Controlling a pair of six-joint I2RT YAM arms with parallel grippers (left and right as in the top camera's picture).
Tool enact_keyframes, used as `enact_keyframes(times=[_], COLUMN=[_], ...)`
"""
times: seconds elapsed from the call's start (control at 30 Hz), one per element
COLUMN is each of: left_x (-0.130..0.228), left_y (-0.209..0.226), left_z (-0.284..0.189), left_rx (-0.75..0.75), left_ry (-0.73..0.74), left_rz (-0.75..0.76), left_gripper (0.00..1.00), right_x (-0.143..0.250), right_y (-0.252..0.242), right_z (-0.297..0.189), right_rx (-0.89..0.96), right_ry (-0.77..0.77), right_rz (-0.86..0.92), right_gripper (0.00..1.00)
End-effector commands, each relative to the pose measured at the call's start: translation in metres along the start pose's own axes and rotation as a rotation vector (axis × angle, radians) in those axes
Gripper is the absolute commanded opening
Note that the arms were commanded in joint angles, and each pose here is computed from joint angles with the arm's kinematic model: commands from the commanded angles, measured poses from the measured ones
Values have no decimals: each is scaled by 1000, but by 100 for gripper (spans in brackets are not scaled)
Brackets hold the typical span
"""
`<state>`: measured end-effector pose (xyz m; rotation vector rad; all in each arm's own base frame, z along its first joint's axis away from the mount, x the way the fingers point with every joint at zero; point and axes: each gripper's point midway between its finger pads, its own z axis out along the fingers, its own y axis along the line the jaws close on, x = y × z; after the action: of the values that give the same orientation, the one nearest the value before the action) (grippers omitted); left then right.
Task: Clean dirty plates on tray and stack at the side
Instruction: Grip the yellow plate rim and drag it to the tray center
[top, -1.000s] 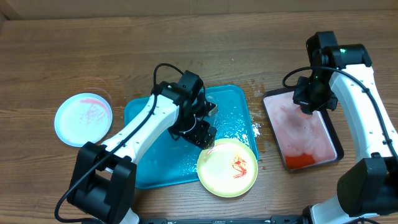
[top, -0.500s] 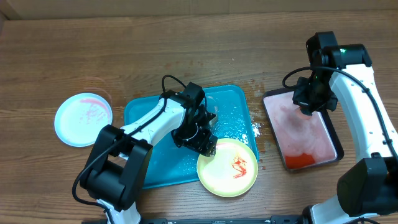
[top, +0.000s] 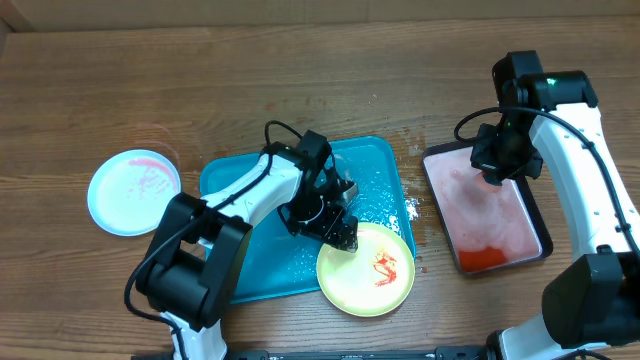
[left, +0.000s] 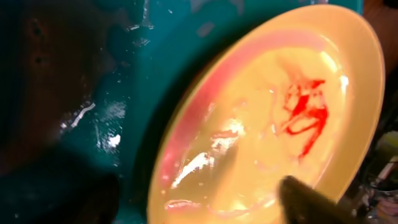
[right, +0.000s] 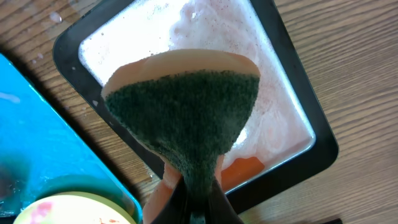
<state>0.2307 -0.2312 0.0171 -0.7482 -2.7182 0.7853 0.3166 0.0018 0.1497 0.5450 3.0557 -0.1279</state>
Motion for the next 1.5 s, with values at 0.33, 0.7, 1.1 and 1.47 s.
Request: enact_keyframes(times=[0.33,0.7,1.1,1.47], left_x=[35,3,-21,-28], left_y=[44,93,115,101], left_z=[24,-23,-98,-39], left_rx=[-178,-535,-812,-494], left_ry=[153,-24,-227,-179], left_rz=[-90,-390,-585,-421], left_gripper=[4,4,4,5], right_x=[-1,-3,-3,33], right_y=[-1,11,74,158], right_z=[-1,-2,-13,-31], right_rx=[-4,-69,-337,-499], right_ry=[-6,-10,-45,-86], right_rz=[2,-47,-252,-537], right_gripper=[4,4,4,4])
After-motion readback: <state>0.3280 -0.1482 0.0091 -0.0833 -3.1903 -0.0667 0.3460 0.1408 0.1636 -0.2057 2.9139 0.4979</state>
